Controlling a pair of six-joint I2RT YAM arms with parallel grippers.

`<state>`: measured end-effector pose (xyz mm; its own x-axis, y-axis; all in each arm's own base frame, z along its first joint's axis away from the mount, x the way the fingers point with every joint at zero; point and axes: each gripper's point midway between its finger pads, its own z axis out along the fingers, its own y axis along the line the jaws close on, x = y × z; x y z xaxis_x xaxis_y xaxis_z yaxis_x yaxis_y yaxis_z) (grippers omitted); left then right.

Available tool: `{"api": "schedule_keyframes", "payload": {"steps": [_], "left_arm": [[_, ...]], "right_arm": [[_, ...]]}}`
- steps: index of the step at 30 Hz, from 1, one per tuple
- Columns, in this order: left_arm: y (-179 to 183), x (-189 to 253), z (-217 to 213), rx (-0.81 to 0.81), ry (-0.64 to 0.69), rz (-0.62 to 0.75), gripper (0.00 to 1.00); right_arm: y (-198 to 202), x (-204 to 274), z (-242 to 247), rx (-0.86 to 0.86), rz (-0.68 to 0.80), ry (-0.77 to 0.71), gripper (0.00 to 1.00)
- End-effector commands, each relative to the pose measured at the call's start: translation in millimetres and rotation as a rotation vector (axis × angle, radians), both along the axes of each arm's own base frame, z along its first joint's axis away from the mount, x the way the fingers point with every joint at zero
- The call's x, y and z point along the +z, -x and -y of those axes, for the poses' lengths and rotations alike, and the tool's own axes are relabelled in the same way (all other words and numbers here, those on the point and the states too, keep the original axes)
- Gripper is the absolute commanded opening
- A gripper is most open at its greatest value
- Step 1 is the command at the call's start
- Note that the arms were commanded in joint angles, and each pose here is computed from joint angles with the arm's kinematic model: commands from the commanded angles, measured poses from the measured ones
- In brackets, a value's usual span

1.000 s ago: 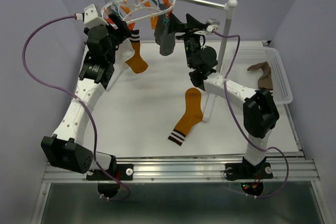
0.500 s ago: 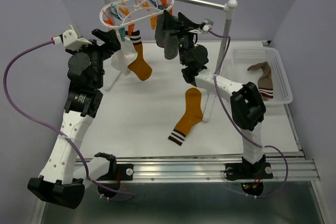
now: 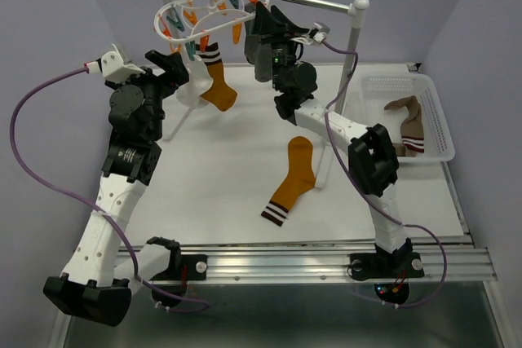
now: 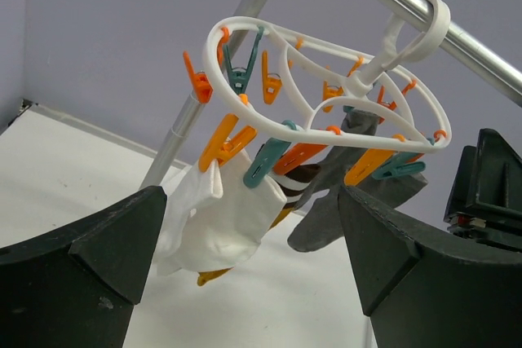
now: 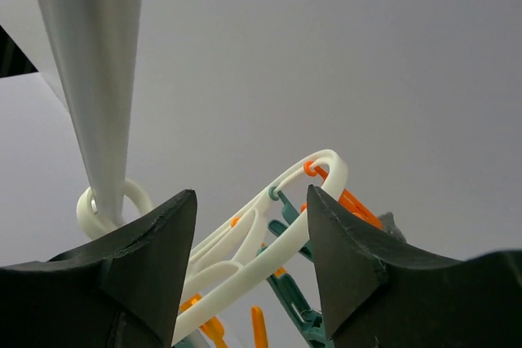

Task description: Clip the socks to the hanger

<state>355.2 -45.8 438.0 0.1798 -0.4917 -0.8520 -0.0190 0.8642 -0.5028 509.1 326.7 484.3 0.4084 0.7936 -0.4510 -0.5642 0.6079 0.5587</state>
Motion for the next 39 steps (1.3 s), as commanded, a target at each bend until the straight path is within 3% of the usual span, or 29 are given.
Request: {"api": "schedule_keyframes", "payload": {"steps": [1,10,20,23,27,34,39], "left_arm": [[10.9,16.8,-5.5,0.013,0.032,0.065,0.99],[22.3,15.4,-10.6,0.025,0.054,0.069,0.99],[27.9,11.0,-9.7,0.013,0.064,0.066,0.99],[26.1,12.1,-9.6,0.014,0.06,0.063,0.99],[24.8,10.8,-11.6,0.028,0.058,0.057,0.99],[24.9,10.5,-10.2,0.021,0.059,0.063,0.99],[21.7,9.7,-6.3,0.003,0.044,0.061,0.99]], "right_arm": [[3.9,18.3,6.1,-0.001,0.042,-0.062,0.61],[-10.5,16.6,-3.6,0.029,-0.018,-0.084,0.64],[-37.4,-16.5,-0.7,-0.062,-0.197,-0.111,0.72],[-37.0,-15.2,-10.2,-0.027,-0.163,-0.092,0.72],[-31.6,-6.6,-24.2,0.051,-0.126,-0.069,0.69],[-4.4,0.4,-31.9,0.144,-0.056,-0.055,0.43],[21.2,-2.3,-32.5,0.189,-0.023,-0.052,0.34]]}}
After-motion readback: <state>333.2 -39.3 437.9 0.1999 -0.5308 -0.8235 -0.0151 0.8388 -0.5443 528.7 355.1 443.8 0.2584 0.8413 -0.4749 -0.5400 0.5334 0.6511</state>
